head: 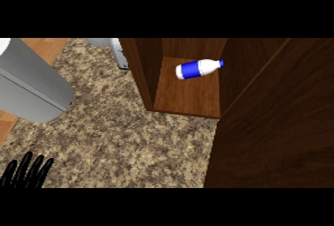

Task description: Pick up the bottled water, place it into the cabinet and close the cabinet

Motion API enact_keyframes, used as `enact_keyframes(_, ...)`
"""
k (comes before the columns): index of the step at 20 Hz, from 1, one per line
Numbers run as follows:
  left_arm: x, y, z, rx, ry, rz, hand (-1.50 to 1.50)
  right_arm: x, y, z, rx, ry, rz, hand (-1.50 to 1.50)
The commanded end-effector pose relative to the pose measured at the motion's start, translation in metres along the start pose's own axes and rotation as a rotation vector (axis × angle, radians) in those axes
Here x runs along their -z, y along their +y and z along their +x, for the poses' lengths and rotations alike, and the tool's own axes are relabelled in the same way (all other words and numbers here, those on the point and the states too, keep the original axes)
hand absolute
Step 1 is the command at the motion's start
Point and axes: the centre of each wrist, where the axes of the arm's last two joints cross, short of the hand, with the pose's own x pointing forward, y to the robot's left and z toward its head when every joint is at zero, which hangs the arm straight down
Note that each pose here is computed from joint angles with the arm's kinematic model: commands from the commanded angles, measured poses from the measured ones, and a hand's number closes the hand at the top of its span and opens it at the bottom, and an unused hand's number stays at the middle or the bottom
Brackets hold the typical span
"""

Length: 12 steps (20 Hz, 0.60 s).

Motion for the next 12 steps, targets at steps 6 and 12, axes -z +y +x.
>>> enact_keyframes(6,0.002,0.023,0.019,0.012,-0.019,-0.032,-1.5,0.028,-0.001,0.006,-0.101,0.076,0.238,1.5)
enact_keyframes(12,0.008,0.024,0.024,0.023,-0.015,-0.057,-1.5,0.044,-0.006,-0.007,-0.067,0.072,0.205,1.5)
